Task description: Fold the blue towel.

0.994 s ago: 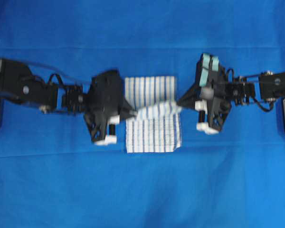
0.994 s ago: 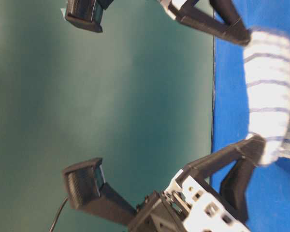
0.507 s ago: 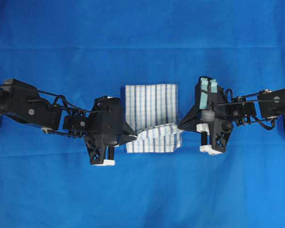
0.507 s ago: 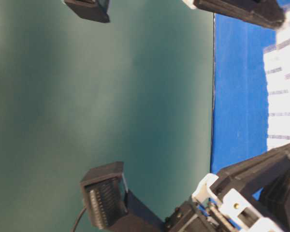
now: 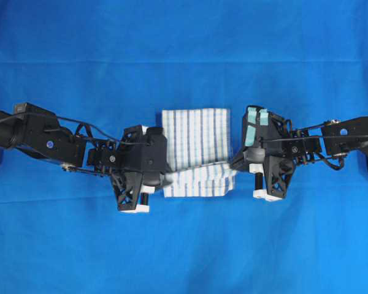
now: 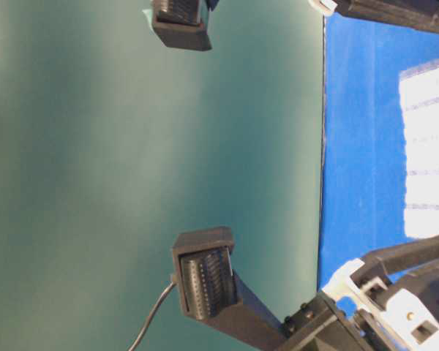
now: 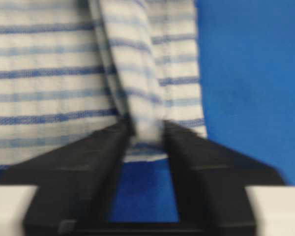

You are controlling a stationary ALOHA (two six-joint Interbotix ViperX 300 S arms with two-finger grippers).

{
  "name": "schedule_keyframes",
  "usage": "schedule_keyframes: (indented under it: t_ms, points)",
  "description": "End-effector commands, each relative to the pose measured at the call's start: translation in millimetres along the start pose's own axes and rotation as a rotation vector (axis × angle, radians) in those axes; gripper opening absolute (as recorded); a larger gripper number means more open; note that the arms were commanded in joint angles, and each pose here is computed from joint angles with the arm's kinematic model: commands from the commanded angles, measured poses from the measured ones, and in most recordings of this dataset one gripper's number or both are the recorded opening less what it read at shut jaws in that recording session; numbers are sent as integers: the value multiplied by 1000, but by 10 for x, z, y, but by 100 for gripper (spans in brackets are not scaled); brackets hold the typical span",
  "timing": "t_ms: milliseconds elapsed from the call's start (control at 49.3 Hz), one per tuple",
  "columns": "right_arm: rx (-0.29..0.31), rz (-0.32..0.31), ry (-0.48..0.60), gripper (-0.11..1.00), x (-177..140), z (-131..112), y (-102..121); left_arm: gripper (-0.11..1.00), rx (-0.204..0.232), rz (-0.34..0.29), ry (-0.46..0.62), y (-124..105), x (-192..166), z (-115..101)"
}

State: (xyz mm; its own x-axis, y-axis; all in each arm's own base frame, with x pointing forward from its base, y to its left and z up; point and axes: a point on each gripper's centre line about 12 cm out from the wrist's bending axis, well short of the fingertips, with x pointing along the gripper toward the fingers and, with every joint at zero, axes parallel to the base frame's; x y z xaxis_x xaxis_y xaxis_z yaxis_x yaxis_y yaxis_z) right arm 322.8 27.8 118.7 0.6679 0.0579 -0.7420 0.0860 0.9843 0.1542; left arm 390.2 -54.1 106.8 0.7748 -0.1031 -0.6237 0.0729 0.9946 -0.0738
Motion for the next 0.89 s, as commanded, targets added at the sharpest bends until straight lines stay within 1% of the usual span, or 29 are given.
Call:
schedule_keyframes:
  t_ms: [0,61,81,101,142,264,304,324,345,446,588,730,872]
  points:
    - [2,10,-32,3,-23,100,30,38,-2,0,-34,2,-24,114]
    - [5,10,-35,4,-24,113,33,54,1,0,-32,1,-23,116]
    - [7,11,-37,5,-24,119,34,58,1,0,-32,1,-31,118]
    - [8,12,-38,8,-24,124,41,60,4,0,-32,1,-30,122]
    - [10,14,-46,20,-29,157,48,61,7,-1,-35,-1,-42,135]
    - [8,19,-63,56,-73,257,85,58,16,-3,-46,-10,-143,223]
    - [5,18,-70,65,-114,302,93,58,18,-3,-49,-15,-201,269]
    - [2,18,-75,68,-140,329,98,58,18,-4,-50,-18,-232,293]
    - [0,18,-80,69,-174,355,103,58,19,-4,-54,-20,-271,319]
    - [-19,15,-108,64,-362,487,124,58,33,-6,-53,-32,-464,417]
    - [-57,11,-165,65,-669,607,135,58,51,-8,-66,-43,-753,519]
    - [-92,12,-238,65,-991,617,124,58,56,-10,-113,-40,-1068,549]
    - [-105,25,-328,64,-1338,527,98,58,53,-12,-205,-21,-1494,559]
